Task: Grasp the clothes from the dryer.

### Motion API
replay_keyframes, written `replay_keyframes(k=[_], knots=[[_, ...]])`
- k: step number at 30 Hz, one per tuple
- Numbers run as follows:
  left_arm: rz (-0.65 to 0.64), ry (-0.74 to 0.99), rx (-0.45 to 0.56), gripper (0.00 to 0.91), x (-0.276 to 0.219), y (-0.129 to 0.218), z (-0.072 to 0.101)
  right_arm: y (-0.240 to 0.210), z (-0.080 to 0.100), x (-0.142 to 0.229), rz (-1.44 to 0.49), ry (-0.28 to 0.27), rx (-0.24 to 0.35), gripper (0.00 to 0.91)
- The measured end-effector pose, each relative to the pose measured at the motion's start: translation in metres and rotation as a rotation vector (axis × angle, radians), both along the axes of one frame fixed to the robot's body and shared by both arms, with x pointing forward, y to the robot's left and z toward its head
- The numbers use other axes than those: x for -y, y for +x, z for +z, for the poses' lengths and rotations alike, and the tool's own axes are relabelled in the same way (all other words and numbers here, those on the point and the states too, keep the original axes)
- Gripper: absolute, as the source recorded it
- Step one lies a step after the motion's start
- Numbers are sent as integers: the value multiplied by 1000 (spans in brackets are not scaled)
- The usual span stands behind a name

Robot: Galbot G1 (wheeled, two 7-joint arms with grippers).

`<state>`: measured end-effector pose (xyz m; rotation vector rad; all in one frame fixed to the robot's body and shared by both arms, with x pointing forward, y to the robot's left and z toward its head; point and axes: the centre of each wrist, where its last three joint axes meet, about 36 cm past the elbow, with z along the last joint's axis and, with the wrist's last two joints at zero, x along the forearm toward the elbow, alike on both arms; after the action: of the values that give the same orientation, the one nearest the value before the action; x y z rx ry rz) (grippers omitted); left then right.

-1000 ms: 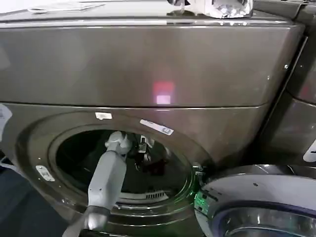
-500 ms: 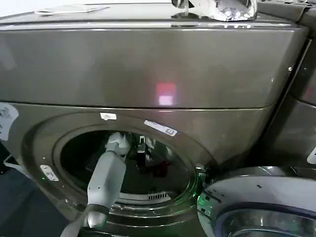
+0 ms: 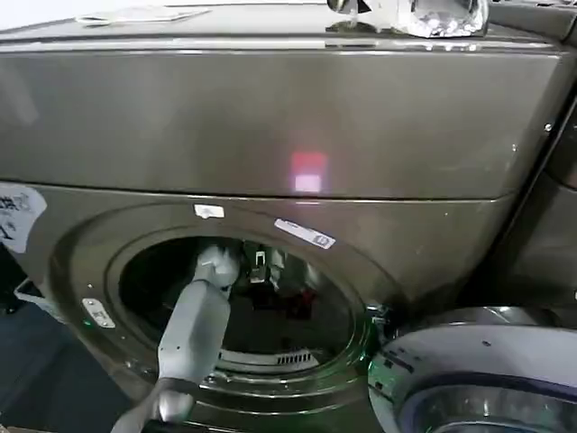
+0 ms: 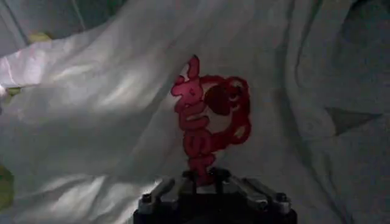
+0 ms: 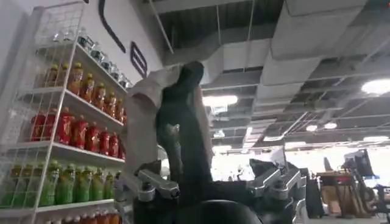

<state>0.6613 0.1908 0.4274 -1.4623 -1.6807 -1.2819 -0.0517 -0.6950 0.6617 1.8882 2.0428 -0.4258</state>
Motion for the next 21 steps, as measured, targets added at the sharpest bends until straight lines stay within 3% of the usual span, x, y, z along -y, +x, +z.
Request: replay_keyframes(k=[4, 10, 21], knots=[[28, -60, 57, 0, -3, -7, 3, 2, -2, 0, 5, 2, 1, 907], [144, -270, 290, 0, 2, -17, 19, 3, -4, -1, 25, 5, -2, 907], [577, -638, 715, 0, 21, -25, 38, 12, -6, -6, 64, 12, -12, 907]])
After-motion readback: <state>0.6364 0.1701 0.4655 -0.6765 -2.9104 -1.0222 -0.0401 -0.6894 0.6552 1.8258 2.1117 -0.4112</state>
